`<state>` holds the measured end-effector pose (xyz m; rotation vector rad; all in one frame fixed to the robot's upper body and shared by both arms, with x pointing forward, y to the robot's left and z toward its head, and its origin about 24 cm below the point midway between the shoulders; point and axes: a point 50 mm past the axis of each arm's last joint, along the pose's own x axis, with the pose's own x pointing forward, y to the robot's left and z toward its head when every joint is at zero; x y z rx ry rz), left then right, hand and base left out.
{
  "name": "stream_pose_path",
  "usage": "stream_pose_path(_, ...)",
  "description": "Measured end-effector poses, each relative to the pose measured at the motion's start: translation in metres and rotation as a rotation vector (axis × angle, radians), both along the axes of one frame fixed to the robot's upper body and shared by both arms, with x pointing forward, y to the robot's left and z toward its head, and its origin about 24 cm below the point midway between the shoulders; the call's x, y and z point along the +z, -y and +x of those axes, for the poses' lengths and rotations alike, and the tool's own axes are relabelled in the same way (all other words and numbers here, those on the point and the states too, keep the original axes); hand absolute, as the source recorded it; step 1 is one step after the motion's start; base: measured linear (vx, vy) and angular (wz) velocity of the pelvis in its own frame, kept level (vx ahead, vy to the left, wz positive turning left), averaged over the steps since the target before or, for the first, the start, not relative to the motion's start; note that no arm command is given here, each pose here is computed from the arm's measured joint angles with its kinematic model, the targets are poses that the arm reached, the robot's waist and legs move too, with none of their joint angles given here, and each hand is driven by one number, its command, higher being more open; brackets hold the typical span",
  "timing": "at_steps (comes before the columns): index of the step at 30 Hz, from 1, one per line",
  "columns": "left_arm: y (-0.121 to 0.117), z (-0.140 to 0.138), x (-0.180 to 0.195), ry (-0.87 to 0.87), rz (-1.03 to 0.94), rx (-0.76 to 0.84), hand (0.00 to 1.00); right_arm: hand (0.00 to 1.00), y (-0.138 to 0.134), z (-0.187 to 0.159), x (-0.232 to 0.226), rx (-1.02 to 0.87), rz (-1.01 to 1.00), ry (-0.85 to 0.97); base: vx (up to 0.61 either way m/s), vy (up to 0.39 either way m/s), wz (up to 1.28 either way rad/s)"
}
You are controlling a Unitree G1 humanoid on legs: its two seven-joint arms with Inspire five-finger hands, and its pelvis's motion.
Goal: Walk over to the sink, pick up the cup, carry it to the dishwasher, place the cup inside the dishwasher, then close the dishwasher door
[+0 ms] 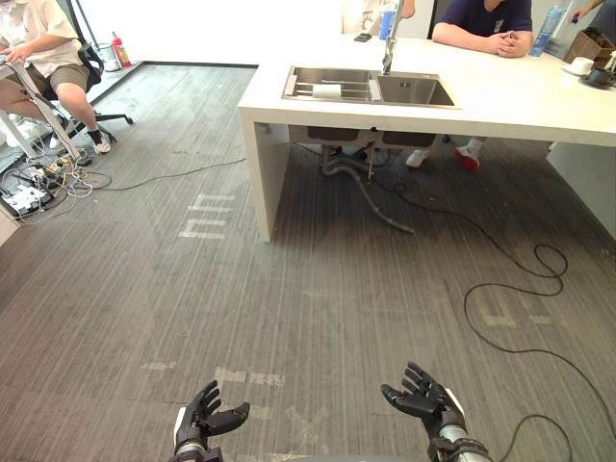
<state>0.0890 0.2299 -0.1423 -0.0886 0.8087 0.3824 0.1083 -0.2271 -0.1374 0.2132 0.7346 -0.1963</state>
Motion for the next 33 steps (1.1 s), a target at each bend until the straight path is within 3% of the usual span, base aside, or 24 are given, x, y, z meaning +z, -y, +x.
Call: stream_pose_path(33,-0.004,-0.016,-0.002,0.0,-0.048,0.035,0.9,0.9,0.022,-0.018,-0.001,-0.112,-0.021,-0.036,0.0,0.0,0.0)
